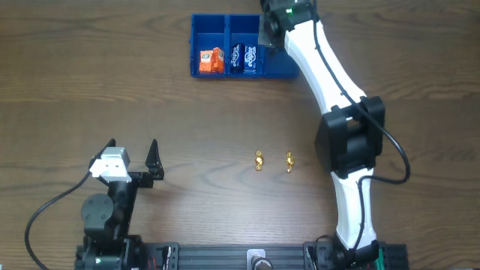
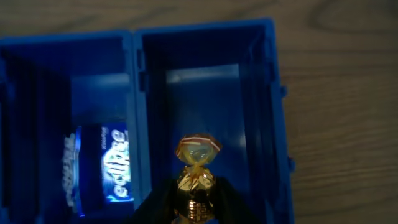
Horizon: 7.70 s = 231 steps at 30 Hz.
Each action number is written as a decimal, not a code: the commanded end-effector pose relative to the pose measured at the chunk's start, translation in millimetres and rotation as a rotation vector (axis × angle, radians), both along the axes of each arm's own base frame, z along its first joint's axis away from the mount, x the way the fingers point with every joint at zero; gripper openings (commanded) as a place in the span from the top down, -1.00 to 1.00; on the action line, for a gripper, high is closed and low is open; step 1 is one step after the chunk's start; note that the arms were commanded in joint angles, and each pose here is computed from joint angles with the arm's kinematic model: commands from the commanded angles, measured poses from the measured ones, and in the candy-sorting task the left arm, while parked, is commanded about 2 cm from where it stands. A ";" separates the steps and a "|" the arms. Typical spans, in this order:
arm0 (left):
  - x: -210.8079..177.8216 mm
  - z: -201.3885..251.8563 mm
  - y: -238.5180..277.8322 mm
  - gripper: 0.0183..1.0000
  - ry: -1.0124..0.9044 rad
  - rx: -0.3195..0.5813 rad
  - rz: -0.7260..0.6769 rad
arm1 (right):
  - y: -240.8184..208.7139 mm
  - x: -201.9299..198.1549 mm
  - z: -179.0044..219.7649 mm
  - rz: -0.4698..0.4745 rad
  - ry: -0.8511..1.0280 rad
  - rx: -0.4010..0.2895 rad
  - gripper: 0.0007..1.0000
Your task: Sort Candies Into Trays
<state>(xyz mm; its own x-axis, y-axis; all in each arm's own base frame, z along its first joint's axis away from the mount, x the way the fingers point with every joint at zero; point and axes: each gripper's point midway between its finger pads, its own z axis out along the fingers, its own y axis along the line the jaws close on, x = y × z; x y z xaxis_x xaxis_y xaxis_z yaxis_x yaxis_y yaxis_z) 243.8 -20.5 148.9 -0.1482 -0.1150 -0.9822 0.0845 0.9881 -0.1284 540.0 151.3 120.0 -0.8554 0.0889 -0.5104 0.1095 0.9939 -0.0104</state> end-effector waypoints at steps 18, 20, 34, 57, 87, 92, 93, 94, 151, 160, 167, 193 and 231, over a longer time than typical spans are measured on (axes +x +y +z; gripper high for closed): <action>-0.5 -16.5 0.3 -1.00 0.040 0.007 -0.002 | 52.2 -201.5 20.2 0.164 0.157 0.079 -0.17; -0.5 -16.5 0.3 -1.00 0.040 0.007 -0.002 | 55.5 -234.6 -5.9 0.158 0.227 0.098 -0.18; -0.5 -16.5 0.3 -1.00 0.040 0.007 -0.001 | 56.0 -294.7 -107.1 0.117 0.450 0.080 -0.17; -0.5 -16.3 0.3 -1.00 0.040 0.007 -0.001 | 53.4 -297.4 -134.5 0.058 0.488 0.065 0.60; -0.5 -16.5 0.3 -1.00 0.040 0.007 -0.001 | -11.2 -9.6 6.7 0.050 0.036 -0.002 0.54; -0.5 -16.5 0.3 -0.99 0.040 0.007 -0.001 | -8.1 -0.1 7.0 0.050 0.000 0.008 0.41; -0.5 -16.5 0.3 -1.00 0.040 0.007 -0.001 | -7.5 2.6 9.0 0.050 -0.013 0.012 0.22; -0.5 -16.5 0.3 -1.00 0.040 0.007 -0.001 | -8.7 3.5 9.3 0.047 -0.016 0.013 0.13; -0.5 -16.5 0.3 -1.00 0.040 0.007 -0.002 | -32.3 -298.5 -131.3 -0.009 0.484 0.048 0.62; -0.5 -16.5 0.3 -1.00 0.040 0.007 -0.001 | -24.8 -221.4 17.2 0.068 0.219 0.054 0.62; -0.5 -16.5 0.3 -1.00 0.040 0.007 -0.001 | -25.0 -86.7 99.5 0.136 0.018 0.007 0.59; -0.5 -16.5 0.3 -1.00 0.040 0.007 -0.001 | -24.5 4.3 8.3 0.109 0.069 -0.050 0.07; -0.5 -16.5 0.3 -1.00 0.040 0.007 -0.002 | -141.9 -301.0 62.8 -0.015 -0.841 0.110 -1.00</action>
<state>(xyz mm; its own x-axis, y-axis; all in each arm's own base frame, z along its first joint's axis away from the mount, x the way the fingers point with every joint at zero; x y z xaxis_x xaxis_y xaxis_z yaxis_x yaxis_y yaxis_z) 243.7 -20.2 149.3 -0.1460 -0.1122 -0.9829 0.0840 0.9886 -0.1253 238.4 -2.3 193.7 -0.2339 0.1785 -0.9557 0.1288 0.9800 0.1515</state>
